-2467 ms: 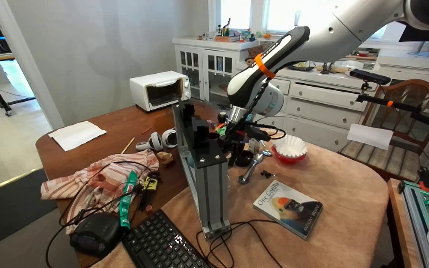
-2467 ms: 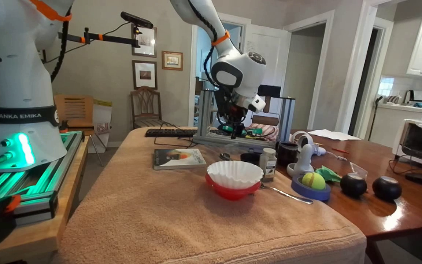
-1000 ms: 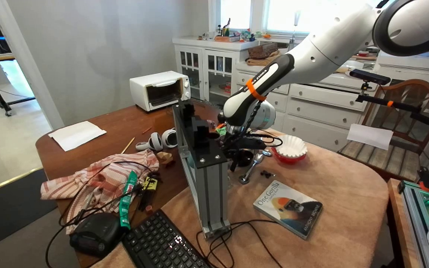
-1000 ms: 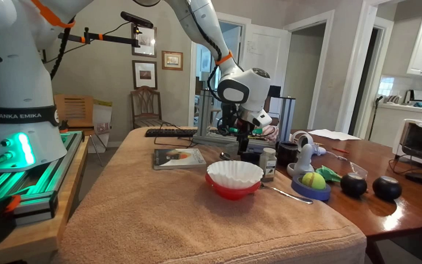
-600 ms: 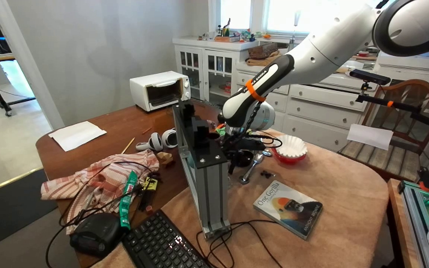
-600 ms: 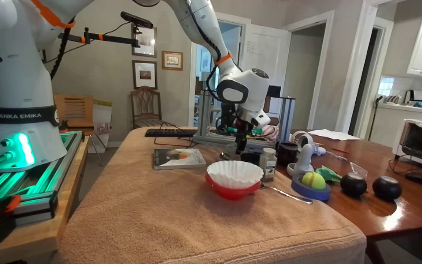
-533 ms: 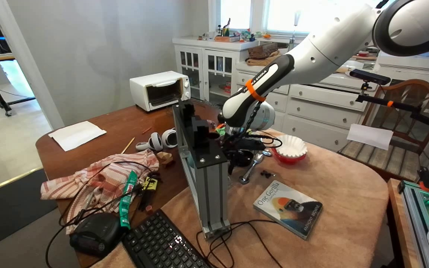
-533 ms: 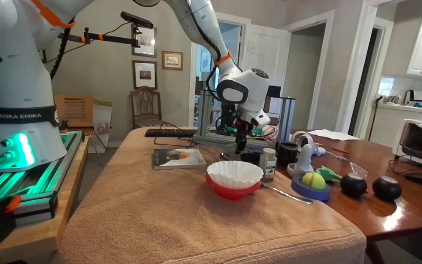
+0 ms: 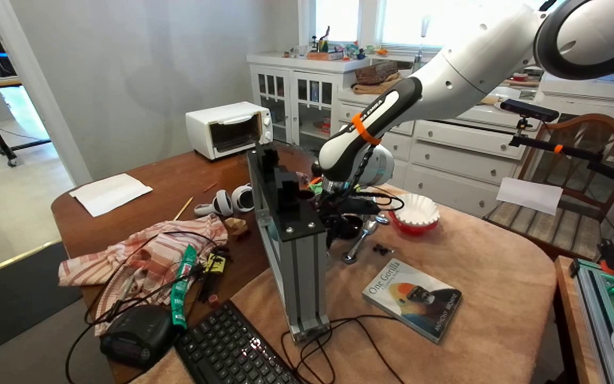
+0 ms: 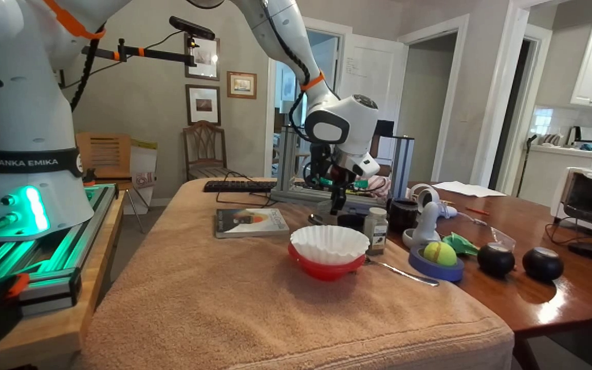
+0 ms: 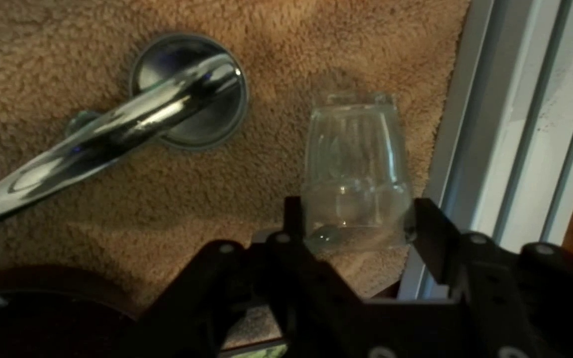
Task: Move the glass cup to the right
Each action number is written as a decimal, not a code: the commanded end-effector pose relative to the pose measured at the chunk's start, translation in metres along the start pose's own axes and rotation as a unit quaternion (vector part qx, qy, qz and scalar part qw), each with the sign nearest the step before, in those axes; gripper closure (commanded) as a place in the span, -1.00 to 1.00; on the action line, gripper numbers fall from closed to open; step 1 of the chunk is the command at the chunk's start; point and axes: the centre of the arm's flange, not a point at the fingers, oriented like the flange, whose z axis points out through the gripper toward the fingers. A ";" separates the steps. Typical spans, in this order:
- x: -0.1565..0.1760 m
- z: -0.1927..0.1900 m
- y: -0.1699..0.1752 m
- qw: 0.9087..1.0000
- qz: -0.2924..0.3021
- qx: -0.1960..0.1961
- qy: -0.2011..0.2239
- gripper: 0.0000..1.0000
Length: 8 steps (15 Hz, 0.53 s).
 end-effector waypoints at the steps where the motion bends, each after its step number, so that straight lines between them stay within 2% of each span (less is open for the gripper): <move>1: -0.013 -0.039 0.016 1.000 -0.018 -0.014 -0.017 0.36; 7: -0.051 -0.113 0.053 0.994 -0.085 0.010 -0.066 0.36; 8: -0.059 -0.126 0.061 0.995 -0.081 0.011 -0.060 0.36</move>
